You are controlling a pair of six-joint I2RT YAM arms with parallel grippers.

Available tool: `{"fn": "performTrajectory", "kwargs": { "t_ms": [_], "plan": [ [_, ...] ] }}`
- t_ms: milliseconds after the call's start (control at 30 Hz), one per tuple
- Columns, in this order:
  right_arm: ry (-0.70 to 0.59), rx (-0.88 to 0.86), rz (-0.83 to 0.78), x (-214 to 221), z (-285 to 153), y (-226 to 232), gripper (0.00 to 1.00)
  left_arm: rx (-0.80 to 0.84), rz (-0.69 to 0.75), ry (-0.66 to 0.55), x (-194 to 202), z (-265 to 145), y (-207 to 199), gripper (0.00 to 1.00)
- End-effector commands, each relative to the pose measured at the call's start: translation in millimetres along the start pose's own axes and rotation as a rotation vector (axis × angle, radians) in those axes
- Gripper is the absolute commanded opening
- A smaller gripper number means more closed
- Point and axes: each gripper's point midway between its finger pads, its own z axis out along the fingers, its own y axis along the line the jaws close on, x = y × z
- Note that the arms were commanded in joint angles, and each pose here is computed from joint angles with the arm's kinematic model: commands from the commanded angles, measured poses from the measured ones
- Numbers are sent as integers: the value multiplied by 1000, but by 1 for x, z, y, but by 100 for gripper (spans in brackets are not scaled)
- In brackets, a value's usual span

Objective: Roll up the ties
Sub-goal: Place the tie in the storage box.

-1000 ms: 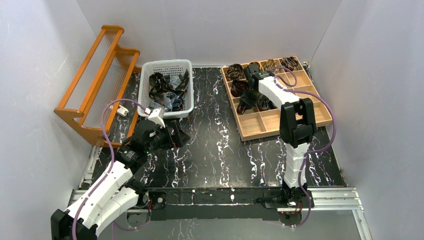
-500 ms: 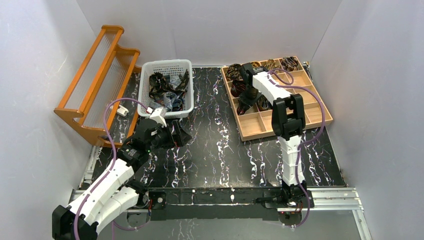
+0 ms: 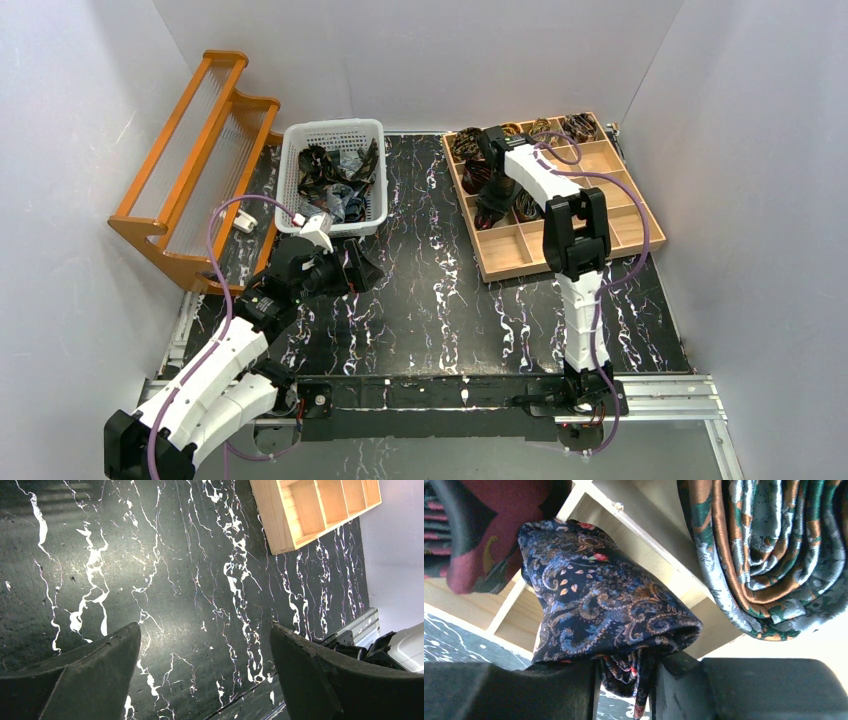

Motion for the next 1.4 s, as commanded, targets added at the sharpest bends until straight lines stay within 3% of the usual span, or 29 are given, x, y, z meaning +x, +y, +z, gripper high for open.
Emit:
{"fn": "performTrajectory", "kwargs": {
  "t_ms": [0,33,100,467,533,567,767,1133,1367],
  "plan": [
    [-50,-87,-78,-5,-24,6,49,34,12,-34,-13,-5,-12,98],
    [-49,-99,-86,-5,-25,7,59,37,12,-32,-13,-5,-13,98],
    [-46,-120,-100,-4,-28,10,67,39,14,-34,-14,-5,-13,98],
    [-93,-145,-137,-9,-52,8,79,37,23,-24,-13,-6,-13,98],
    [-105,-138,-143,-10,-55,5,96,39,22,-25,-12,-5,-13,98],
    [-109,-134,-145,-10,-55,3,98,41,23,-24,-12,-5,-13,99],
    [-112,-161,-189,-10,-63,5,99,43,26,-19,-11,-5,-13,98],
    [-228,-102,-262,-30,-74,-8,96,51,25,-5,-9,-3,-14,99],
    [-335,-284,-412,-30,-109,-1,96,52,28,-1,-8,-2,-14,98]
  ]
}}
